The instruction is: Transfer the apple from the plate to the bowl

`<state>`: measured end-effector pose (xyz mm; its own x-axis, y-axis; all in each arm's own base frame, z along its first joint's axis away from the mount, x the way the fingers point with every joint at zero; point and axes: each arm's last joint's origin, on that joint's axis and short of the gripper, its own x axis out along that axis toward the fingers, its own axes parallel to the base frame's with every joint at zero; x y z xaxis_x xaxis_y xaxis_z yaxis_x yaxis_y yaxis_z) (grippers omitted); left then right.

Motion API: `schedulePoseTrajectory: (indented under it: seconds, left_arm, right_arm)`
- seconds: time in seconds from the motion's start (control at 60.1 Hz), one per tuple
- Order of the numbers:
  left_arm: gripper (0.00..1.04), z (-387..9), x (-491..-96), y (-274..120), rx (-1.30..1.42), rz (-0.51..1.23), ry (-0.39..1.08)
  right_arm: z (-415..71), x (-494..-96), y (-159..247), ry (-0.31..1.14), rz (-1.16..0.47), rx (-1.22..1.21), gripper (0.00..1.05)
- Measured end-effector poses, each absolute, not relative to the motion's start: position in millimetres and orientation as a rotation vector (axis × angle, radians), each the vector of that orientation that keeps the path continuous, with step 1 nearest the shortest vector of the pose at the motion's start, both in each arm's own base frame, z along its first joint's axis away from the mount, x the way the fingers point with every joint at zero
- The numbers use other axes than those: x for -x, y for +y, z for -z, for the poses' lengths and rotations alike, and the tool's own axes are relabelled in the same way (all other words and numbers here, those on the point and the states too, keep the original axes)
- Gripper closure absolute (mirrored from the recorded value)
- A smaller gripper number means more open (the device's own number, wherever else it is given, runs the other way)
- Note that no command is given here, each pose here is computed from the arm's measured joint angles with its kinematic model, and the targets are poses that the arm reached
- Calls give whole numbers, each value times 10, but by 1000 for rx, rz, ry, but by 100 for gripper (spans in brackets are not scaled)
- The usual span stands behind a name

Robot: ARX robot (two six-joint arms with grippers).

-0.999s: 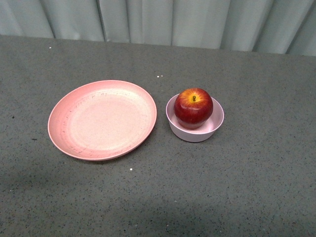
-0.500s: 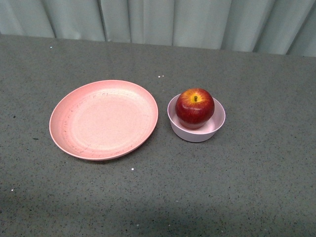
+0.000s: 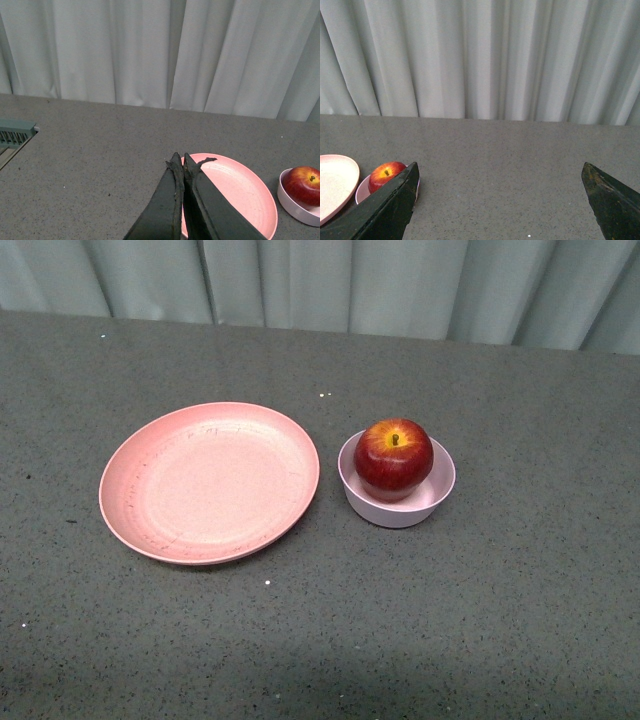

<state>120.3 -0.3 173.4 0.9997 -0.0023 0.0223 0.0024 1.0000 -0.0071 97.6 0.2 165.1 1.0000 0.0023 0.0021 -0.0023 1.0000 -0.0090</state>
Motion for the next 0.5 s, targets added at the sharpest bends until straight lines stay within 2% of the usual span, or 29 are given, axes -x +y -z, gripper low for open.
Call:
schedulePoseTrajectory:
  seconds: [0.5]
  left_arm:
    - [101,-1732,-1089,-3,7,2,-23]
  right_arm:
    - [-1653,-976,2,-2,-3,9,9]
